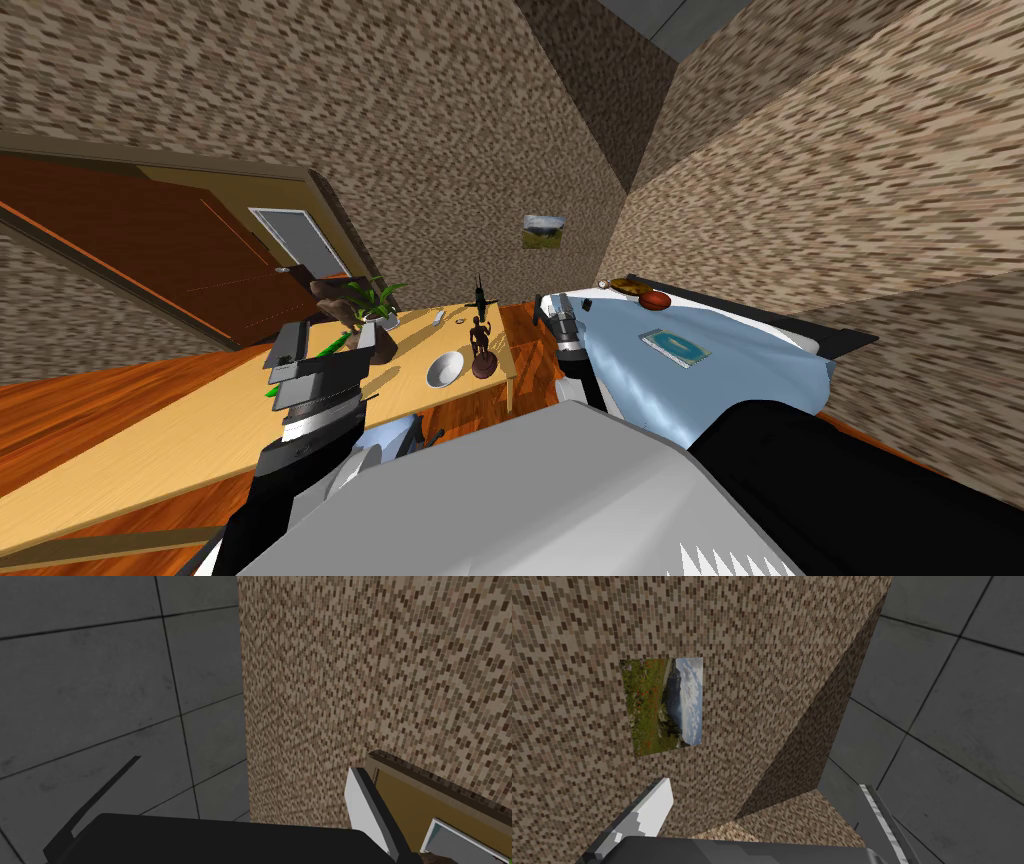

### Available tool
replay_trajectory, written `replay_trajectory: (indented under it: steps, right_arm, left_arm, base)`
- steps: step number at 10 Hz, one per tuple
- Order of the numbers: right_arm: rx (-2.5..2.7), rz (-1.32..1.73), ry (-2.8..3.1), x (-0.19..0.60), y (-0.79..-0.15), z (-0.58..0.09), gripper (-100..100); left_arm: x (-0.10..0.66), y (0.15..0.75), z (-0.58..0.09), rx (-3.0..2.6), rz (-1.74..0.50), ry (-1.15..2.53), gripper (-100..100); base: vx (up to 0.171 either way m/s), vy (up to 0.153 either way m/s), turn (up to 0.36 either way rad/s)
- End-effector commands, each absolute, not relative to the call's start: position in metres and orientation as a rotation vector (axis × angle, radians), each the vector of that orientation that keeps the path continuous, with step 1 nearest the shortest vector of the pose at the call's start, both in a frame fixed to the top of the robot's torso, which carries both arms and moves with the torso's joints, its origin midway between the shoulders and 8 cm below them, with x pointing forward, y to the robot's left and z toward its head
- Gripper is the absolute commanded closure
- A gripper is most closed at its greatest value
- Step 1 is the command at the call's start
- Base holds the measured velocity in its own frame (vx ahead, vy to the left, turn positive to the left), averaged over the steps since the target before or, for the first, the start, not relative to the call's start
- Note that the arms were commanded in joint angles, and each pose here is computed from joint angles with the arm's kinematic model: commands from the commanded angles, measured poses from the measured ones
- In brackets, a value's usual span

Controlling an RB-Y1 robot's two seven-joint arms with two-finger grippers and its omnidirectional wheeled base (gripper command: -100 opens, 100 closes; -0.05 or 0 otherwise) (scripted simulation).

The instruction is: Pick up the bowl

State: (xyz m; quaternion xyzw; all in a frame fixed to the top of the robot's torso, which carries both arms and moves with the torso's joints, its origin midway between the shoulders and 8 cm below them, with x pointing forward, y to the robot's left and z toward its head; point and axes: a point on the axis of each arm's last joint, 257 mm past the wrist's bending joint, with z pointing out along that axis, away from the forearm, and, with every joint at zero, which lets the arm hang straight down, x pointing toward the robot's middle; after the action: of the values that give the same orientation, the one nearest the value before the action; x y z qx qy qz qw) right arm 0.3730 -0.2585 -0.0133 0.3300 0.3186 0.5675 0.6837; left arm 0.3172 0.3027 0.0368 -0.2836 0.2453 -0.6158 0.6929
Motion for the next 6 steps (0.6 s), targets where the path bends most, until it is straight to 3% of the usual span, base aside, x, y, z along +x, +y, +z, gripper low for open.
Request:
replay_trajectory:
  steps: [1,6]
  right_arm:
    - [0.740,1.272,0.714,0.373,-0.258,-0.013,0]
    - [0.740,1.272,0.714,0.373,-0.258,-0.013,0]
  left_arm:
    - [0.327,0.302,0.030,-0.640,-1.369,0.596,-100]
    - [0.362,0.317,0.002,-0.727,-1.312,0.715,-100]
  base:
    - [-0.013,0.001,0.008]
    - [-0.045,0.007,0.014]
